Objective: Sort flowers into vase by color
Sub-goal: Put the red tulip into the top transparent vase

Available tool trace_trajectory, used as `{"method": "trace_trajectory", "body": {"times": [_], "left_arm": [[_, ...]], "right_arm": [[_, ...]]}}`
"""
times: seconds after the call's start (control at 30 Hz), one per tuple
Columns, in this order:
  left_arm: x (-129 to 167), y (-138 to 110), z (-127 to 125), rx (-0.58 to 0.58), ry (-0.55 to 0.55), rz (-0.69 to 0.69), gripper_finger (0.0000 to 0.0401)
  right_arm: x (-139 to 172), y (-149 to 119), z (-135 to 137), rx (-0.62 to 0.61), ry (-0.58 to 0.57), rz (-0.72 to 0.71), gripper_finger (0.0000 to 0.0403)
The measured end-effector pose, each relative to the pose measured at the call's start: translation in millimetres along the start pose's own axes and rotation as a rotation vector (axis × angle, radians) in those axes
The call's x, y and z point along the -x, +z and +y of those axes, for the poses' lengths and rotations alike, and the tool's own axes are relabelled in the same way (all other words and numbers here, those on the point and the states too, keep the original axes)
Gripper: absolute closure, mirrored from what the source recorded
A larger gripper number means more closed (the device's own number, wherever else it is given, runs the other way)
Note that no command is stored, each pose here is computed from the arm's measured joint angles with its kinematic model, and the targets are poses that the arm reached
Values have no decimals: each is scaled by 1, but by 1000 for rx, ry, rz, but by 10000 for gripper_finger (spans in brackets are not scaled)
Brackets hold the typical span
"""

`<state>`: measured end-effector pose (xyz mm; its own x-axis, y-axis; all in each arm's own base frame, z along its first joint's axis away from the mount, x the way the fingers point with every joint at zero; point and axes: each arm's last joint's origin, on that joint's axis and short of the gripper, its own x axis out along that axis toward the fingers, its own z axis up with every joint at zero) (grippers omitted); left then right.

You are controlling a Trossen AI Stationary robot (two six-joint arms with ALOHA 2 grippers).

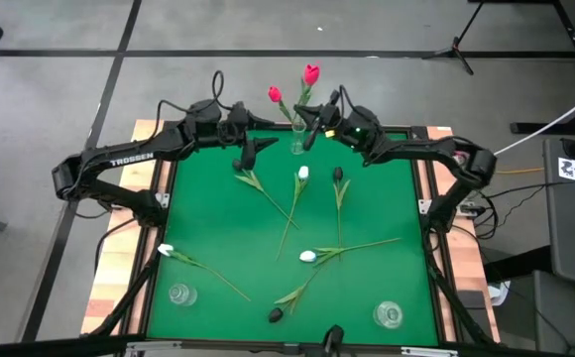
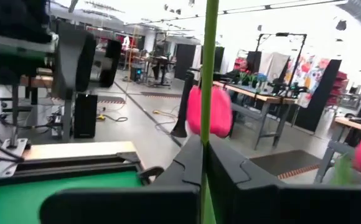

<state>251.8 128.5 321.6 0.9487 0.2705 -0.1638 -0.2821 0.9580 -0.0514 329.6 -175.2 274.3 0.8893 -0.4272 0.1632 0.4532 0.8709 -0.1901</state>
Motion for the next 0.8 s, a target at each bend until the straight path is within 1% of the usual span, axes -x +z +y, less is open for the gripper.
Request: {"method": "trace_trajectory", "body": {"times": [0.07, 0.13, 0.27, 0.4, 0.57, 0.67, 0.8], "left_arm": [[0, 0, 0, -2, 0, 0, 157], [0, 0, 0, -4, 0, 2, 157], [0, -3, 0, 3, 0, 35, 157], [0, -5, 0, 4, 0, 50, 157], [0, -4, 0, -18, -1, 41, 157], [0, -4, 0, -33, 0, 42, 157], [0, -4, 0, -35, 0, 42, 157]], "right_arm": [[-2, -6, 1, 1, 1, -1, 393], [-3, -6, 1, 3, -2, -12, 393], [3, -7, -9, 26, 5, -29, 392], [23, -21, -24, -53, -41, -74, 391], [48, -39, -32, -151, -90, -129, 391], [48, -40, -31, -167, -85, -127, 391], [44, -34, -32, -143, -74, -148, 391]]}}
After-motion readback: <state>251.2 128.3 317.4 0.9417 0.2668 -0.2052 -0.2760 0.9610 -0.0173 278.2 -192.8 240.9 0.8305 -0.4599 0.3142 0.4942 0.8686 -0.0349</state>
